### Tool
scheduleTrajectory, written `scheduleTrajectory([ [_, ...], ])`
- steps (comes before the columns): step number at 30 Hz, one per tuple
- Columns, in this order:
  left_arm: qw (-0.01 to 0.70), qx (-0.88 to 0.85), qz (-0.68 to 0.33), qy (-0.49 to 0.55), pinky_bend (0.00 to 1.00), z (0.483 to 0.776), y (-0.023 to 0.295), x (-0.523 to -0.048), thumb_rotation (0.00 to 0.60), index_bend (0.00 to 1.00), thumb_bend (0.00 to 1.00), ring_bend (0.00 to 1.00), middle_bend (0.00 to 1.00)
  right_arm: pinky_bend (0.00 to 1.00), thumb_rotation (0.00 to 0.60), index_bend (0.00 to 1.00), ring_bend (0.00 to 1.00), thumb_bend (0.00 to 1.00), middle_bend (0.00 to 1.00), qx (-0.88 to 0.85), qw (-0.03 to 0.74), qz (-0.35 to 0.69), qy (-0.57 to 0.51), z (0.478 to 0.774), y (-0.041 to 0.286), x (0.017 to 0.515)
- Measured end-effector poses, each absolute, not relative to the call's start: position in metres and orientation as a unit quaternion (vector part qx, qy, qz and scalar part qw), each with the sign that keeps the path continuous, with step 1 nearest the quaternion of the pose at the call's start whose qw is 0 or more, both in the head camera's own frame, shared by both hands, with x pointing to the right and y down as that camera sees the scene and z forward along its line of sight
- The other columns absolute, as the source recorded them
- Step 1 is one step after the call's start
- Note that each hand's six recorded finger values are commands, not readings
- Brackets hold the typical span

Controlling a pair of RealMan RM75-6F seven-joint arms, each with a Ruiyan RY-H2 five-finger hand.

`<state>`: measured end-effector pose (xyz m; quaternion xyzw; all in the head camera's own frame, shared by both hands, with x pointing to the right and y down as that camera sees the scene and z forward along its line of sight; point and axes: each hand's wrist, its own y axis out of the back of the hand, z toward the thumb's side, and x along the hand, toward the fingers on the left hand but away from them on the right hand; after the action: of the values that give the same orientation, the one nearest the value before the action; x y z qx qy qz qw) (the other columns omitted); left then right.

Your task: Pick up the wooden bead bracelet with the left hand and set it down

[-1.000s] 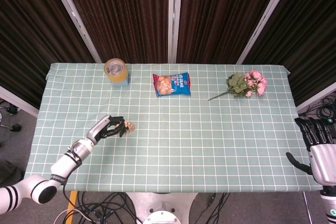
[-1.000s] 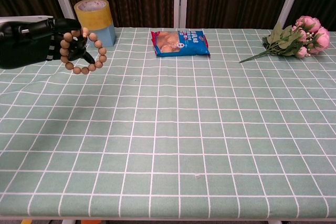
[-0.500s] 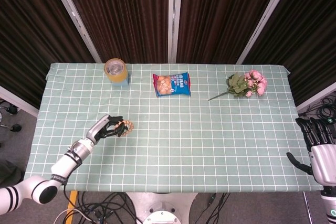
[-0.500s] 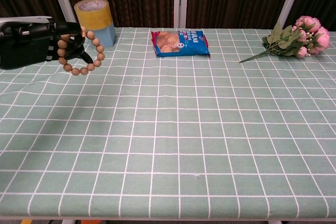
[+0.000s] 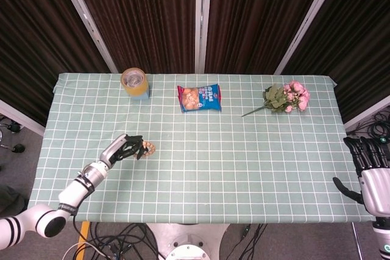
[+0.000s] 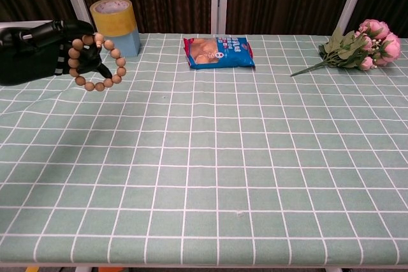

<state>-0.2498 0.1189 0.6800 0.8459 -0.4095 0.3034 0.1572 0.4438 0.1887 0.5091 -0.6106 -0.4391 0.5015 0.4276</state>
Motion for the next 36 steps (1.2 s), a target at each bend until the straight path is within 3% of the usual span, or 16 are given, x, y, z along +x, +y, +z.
scheduleTrajectory([
  [13, 0.154, 0.846, 0.301, -0.412, 0.07, 0.6785, 0.1198, -0.2507, 0.306, 0.66, 0.64, 0.4, 0.72, 0.0, 0.6, 0.0, 0.0, 0.1, 0.11, -0.608, 0.431, 0.498, -0.443, 0.5057, 0.1897, 0.4441],
  [19, 0.15, 0.847, 0.3, -0.411, 0.07, 0.6783, 0.1205, -0.2497, 0.374, 0.61, 0.66, 0.39, 0.68, 0.0, 0.6, 0.0, 0.0, 0.1, 0.11, -0.608, 0.431, 0.498, -0.443, 0.5057, 0.1894, 0.4442],
  [24, 0.151, 0.847, 0.299, -0.412, 0.07, 0.6789, 0.1198, -0.2492, 0.391, 0.56, 0.69, 0.39, 0.65, 0.0, 0.6, 0.0, 0.0, 0.1, 0.11, -0.608, 0.431, 0.498, -0.443, 0.5058, 0.189, 0.4444],
  [36, 0.149, 0.849, 0.299, -0.41, 0.07, 0.6793, 0.1205, -0.2471, 0.495, 0.52, 0.82, 0.37, 0.62, 0.0, 0.6, 0.0, 0.0, 0.1, 0.11, -0.609, 0.429, 0.497, -0.445, 0.506, 0.1888, 0.4449],
])
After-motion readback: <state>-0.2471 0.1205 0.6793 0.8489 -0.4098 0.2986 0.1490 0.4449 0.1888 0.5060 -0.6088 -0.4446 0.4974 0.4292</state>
